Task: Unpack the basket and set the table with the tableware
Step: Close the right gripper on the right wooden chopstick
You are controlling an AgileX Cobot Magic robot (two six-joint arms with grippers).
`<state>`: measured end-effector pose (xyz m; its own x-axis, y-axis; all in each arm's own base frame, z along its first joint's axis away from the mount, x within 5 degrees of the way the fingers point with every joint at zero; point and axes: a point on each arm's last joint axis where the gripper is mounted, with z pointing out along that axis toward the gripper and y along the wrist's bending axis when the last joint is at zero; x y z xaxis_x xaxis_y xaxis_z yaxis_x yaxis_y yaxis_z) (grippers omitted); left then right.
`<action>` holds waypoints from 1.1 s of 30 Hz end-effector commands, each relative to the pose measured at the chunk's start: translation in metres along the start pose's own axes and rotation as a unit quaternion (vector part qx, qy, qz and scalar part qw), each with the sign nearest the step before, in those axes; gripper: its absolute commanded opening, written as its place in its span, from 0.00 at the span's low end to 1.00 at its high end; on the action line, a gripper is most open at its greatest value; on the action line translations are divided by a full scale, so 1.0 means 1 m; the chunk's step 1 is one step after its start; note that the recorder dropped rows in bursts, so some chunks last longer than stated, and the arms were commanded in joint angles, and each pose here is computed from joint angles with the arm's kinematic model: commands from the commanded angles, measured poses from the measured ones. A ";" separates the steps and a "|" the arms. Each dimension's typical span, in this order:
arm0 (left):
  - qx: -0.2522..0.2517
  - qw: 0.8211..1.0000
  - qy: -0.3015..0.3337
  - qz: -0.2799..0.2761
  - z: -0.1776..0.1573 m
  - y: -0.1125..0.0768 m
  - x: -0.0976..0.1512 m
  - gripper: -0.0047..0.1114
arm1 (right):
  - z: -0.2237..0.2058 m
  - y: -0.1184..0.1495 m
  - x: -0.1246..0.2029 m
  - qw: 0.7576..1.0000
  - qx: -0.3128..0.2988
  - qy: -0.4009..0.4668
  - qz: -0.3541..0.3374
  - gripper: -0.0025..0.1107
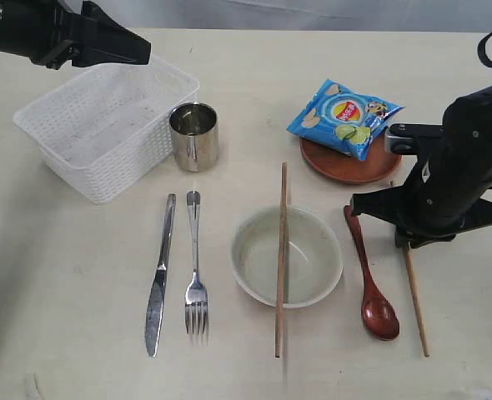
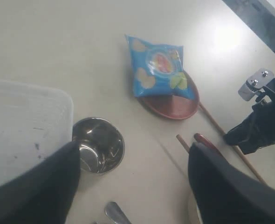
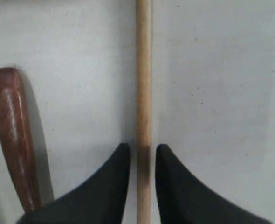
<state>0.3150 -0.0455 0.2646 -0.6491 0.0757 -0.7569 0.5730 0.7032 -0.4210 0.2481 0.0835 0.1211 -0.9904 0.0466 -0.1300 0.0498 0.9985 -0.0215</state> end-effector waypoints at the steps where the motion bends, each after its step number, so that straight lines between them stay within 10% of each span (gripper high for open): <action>1: 0.006 1.000 0.001 0.004 0.000 -0.004 0.001 0.57 | 0.000 -0.002 0.001 1.000 0.003 0.007 0.004 0.34; 6: 0.006 1.000 0.001 0.004 0.000 -0.004 0.001 0.57 | 0.000 -0.002 0.001 1.000 0.001 0.004 0.004 0.17; 26: 0.007 1.000 0.002 0.005 0.000 -0.004 0.001 0.57 | 0.007 -0.005 0.012 1.000 0.000 0.016 0.017 0.19; 33: 0.007 1.000 0.001 0.004 0.000 -0.004 0.001 0.57 | 0.006 -0.005 0.012 1.000 0.001 0.018 0.019 0.02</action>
<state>0.3150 -0.0455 0.2646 -0.6491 0.0757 -0.7569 0.5730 0.7032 -0.4210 0.2399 0.0819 0.1164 -0.9898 0.0779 -0.1195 0.0793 0.9968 -0.0075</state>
